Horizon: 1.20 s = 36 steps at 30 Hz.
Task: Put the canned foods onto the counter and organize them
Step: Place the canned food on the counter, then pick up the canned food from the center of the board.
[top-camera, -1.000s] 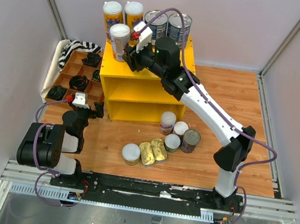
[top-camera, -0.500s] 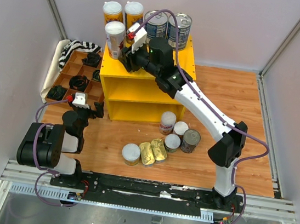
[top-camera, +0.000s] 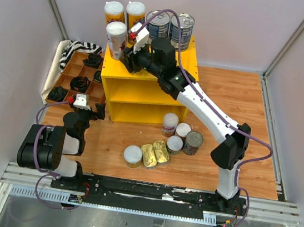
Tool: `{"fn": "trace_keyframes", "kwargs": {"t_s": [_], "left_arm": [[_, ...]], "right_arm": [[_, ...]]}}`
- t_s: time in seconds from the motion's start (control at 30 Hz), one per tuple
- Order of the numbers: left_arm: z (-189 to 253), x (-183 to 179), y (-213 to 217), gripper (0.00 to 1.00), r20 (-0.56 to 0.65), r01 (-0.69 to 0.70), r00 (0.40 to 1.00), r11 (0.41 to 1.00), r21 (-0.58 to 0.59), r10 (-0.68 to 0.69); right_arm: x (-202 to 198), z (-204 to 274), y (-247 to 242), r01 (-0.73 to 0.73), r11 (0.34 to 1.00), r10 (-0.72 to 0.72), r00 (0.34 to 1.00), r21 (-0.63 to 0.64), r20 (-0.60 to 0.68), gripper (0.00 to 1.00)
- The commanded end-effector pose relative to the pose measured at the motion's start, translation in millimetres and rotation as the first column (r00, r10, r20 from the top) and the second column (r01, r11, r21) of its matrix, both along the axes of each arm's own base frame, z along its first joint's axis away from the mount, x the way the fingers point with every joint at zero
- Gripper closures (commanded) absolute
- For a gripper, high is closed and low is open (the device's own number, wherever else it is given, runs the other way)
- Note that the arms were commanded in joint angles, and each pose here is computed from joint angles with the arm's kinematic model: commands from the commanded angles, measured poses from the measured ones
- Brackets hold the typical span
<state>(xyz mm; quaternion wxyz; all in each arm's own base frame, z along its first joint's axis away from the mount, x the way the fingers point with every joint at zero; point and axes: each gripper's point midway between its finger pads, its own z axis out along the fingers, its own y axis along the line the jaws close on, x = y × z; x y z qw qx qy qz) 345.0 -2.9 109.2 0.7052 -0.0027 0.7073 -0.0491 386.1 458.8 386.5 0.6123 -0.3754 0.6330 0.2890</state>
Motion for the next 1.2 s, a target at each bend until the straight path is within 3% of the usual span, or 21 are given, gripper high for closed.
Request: {"fn": "trace_keyframes", "kwargs": {"t_s": [0.0, 0.53, 1.17], "left_arm": [[6, 3, -2, 0.00, 0.023, 0.010, 1.000, 1.000, 0.014, -0.011], [7, 4, -2, 0.00, 0.024, 0.010, 1.000, 1.000, 0.014, -0.011], [7, 3, -2, 0.00, 0.024, 0.010, 1.000, 1.000, 0.014, -0.011]], "right_arm": [[7, 14, 0, -0.002, 0.999, 0.001, 1.000, 0.043, 0.019, 0.56], [-2, 20, -12, 0.003, 0.998, -0.004, 1.000, 0.055, 0.025, 0.56], [-43, 40, -93, 0.113, 0.983, -0.116, 0.993, 0.148, 0.008, 0.54]]}}
